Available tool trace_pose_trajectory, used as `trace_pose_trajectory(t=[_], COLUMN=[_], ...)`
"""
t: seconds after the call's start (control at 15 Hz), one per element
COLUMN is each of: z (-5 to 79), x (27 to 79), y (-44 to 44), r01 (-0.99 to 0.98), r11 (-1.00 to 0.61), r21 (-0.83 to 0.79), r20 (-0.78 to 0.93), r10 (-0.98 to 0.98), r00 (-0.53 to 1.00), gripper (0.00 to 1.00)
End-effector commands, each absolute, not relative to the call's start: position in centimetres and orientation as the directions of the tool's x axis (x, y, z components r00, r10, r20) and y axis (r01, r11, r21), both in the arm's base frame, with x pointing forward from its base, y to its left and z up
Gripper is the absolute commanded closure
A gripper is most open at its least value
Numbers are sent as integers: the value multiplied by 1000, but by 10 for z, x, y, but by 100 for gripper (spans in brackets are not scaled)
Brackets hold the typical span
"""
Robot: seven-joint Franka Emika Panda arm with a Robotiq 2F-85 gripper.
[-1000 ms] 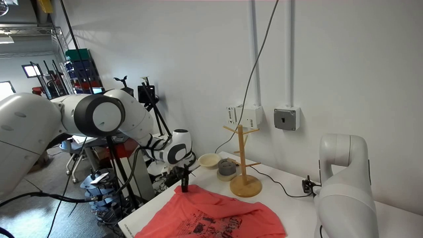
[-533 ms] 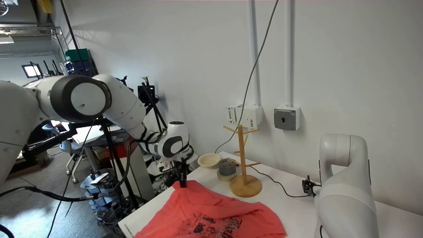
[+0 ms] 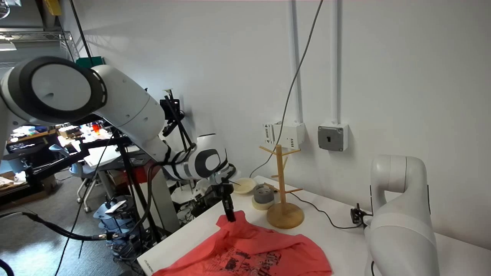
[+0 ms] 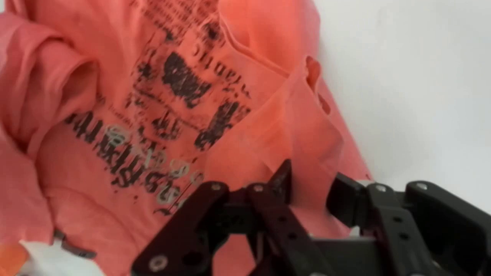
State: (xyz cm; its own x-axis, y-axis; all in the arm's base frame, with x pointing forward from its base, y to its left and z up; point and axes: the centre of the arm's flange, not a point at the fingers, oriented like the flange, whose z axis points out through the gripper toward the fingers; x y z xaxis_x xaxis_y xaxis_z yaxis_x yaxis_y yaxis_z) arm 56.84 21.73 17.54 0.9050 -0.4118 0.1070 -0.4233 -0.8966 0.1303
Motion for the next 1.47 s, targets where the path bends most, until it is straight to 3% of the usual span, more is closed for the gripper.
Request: trace_pose_trajectory(t=[0.0,0.6,1.4], z=[186,186,154], x=[575,613,630], y=[175,116,62], r01=[-406,-511,-756], r11=[-892,-801,-593], r21=[199,312,277], r20=[208,382,532], r10=[-366,-386,-560], r00=[907,839,635], gripper=[96,96,96])
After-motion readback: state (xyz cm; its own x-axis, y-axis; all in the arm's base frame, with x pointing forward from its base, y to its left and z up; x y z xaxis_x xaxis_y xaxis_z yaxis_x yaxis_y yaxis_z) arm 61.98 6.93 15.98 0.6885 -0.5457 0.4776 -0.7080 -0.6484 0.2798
